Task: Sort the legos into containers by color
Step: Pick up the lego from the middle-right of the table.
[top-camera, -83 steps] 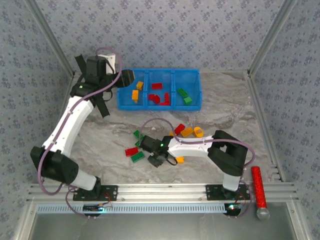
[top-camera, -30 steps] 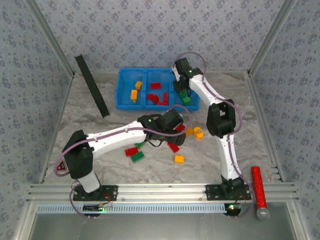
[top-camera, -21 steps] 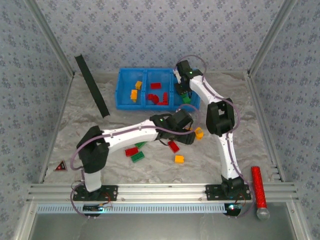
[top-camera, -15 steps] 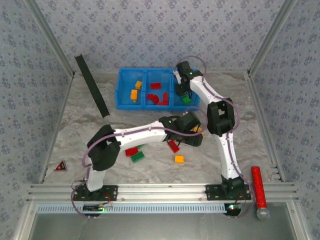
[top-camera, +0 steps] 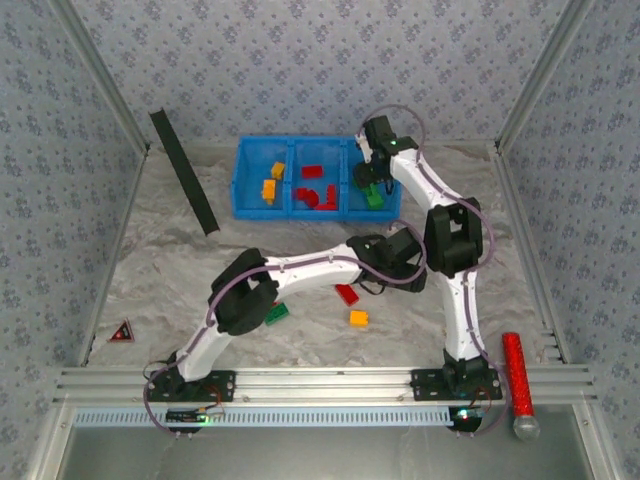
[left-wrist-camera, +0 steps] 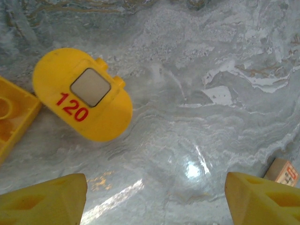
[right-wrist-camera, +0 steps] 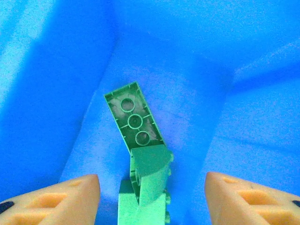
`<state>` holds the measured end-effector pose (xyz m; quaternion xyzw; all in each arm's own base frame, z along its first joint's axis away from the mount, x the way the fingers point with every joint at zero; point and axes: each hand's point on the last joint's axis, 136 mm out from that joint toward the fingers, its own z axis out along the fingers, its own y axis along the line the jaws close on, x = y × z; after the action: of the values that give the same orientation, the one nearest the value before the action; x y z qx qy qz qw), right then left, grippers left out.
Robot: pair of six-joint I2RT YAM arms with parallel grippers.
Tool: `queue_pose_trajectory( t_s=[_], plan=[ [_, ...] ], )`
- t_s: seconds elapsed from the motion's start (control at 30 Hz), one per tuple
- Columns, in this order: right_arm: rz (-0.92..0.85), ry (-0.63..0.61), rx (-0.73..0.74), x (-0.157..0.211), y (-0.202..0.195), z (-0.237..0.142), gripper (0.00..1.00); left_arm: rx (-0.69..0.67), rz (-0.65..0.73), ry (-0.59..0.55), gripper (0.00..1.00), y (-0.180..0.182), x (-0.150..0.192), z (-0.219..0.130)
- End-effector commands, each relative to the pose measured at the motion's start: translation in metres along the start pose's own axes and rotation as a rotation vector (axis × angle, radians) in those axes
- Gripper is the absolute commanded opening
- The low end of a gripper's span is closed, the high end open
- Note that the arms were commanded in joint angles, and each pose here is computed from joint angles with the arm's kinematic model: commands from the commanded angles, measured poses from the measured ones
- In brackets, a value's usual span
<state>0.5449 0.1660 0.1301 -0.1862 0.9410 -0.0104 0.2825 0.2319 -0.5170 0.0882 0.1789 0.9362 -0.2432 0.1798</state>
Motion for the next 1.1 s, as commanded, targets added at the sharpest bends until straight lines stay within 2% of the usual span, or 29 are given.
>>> queue_pose_trajectory(
  t_s=[0.0,0.23,0.4,0.6,0.8,1.07],
  plan=[
    [0.028,-0.077,-0.022,-0.016,-0.001,-0.049,0.65,-0.086,-0.025,0.019,0.77,0.016,0.001,0.014],
    [0.038,-0.157,-0.053,-0.016,0.002,-0.107,0.73,-0.204,0.030,0.011,0.78,0.030,-0.006,0.020],
    [0.057,-0.194,-0.066,-0.004,0.002,-0.136,0.75,-0.297,0.069,-0.006,0.78,0.046,-0.010,0.017],
    [0.092,-0.239,-0.071,0.005,-0.002,-0.161,0.77,-0.260,0.051,-0.003,0.78,0.037,-0.013,0.031],
    [0.111,-0.221,-0.177,0.016,0.004,-0.178,0.82,-0.232,0.024,0.000,0.78,0.028,-0.020,0.047],
    [0.141,-0.244,-0.187,0.033,0.003,-0.200,0.82,-0.291,0.006,-0.031,0.78,0.044,-0.029,0.050]
  ],
)
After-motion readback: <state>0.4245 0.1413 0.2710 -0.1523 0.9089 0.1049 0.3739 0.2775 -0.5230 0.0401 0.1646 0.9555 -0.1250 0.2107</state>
